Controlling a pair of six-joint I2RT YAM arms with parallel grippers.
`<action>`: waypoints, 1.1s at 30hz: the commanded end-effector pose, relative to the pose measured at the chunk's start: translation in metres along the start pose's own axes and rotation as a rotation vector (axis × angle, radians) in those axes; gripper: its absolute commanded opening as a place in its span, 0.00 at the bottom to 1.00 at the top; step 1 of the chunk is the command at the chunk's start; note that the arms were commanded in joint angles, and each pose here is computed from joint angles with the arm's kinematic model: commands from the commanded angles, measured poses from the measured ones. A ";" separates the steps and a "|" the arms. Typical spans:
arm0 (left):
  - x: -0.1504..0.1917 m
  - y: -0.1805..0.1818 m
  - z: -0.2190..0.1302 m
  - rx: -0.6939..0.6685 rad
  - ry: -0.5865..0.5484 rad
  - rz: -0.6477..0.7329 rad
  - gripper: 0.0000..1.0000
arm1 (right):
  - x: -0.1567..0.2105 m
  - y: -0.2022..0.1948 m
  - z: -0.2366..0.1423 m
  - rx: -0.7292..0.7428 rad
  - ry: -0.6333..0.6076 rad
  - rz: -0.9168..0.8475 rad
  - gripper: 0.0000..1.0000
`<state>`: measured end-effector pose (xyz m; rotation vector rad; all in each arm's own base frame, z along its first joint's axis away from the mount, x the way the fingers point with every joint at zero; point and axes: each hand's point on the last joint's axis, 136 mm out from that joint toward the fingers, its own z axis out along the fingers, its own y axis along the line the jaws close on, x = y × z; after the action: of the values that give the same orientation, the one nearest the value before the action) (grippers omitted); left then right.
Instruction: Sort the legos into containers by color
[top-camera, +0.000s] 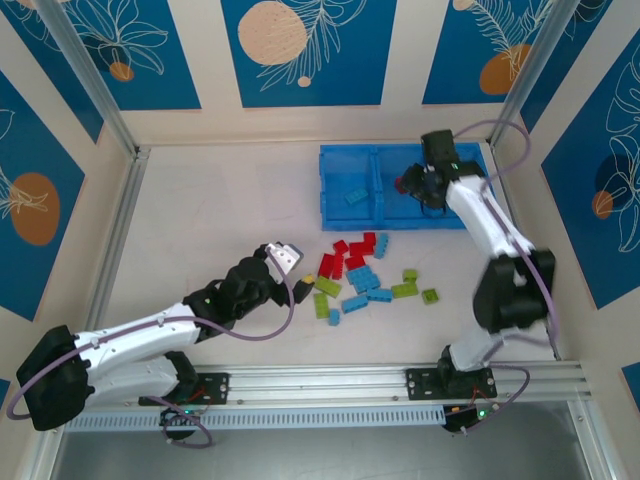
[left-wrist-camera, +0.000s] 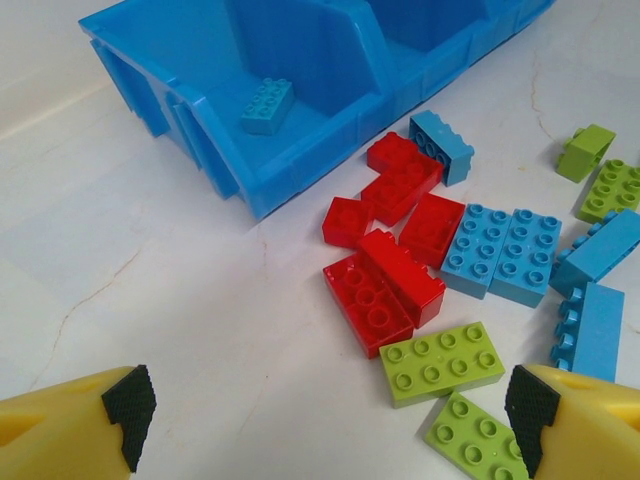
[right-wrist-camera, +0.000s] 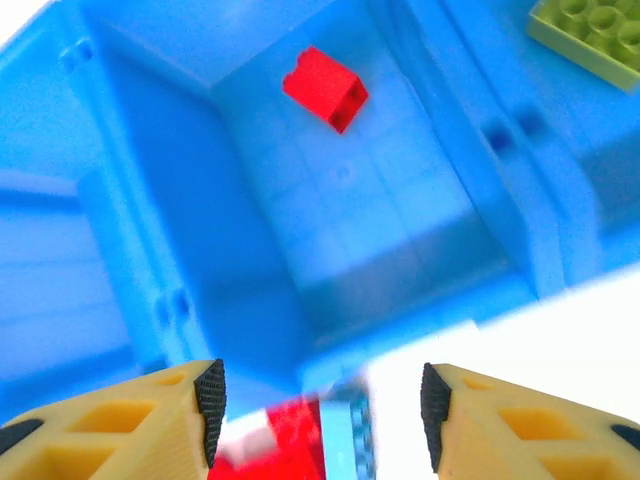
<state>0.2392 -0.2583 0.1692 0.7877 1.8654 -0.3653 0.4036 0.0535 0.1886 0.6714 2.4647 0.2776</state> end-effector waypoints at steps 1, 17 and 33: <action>-0.005 -0.003 -0.001 0.026 -0.026 -0.009 0.92 | 0.049 -0.037 -0.018 0.006 0.007 0.084 0.58; 0.001 -0.005 0.005 0.027 -0.006 -0.005 1.00 | 0.160 -0.096 0.033 0.239 0.315 -0.189 0.72; -0.003 0.007 -0.003 -0.034 -0.026 -0.006 1.00 | 0.179 -0.092 0.065 0.290 0.440 -0.178 0.57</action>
<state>0.2412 -0.2584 0.1673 0.7795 1.8666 -0.3585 0.2791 0.0674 0.0205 0.5181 2.9892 -0.0190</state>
